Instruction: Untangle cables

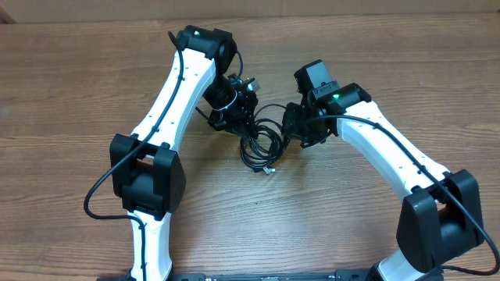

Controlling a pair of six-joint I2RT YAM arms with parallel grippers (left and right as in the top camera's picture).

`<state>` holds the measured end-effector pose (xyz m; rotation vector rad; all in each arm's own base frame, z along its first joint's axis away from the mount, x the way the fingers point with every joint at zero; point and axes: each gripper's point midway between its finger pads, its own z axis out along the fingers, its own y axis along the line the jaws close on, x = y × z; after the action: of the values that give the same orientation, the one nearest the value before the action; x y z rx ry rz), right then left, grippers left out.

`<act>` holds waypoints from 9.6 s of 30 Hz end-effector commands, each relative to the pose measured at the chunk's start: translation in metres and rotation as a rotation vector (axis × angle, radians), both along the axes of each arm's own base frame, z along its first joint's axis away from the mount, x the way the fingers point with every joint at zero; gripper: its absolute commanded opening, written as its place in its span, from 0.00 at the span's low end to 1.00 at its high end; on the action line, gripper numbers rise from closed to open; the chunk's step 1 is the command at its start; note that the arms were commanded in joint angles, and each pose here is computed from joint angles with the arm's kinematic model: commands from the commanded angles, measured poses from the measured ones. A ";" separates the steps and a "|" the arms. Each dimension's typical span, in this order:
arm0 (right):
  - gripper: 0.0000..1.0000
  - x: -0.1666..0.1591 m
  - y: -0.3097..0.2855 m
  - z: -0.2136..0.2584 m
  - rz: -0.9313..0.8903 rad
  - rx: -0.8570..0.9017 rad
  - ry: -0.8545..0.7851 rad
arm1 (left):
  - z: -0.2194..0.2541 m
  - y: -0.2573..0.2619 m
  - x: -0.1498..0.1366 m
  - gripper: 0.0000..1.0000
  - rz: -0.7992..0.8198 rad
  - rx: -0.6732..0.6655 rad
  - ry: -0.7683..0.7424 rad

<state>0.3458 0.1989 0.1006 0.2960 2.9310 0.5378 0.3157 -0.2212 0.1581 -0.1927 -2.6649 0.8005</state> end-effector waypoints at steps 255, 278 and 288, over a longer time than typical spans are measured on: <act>0.04 0.003 0.019 0.309 -0.252 0.690 -0.210 | 0.052 -0.018 0.083 0.61 0.458 0.075 -0.152; 0.04 0.000 0.018 0.305 -0.238 0.670 -0.203 | 0.054 -0.046 0.078 0.54 0.396 -0.054 -0.094; 0.04 -0.001 0.018 0.305 -0.238 0.669 -0.202 | 0.028 -0.053 0.093 0.51 0.364 -0.061 -0.105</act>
<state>0.3475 0.2168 0.3978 0.6346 2.4063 1.3863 0.4025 -0.2730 0.1864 0.2984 -2.7853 0.9861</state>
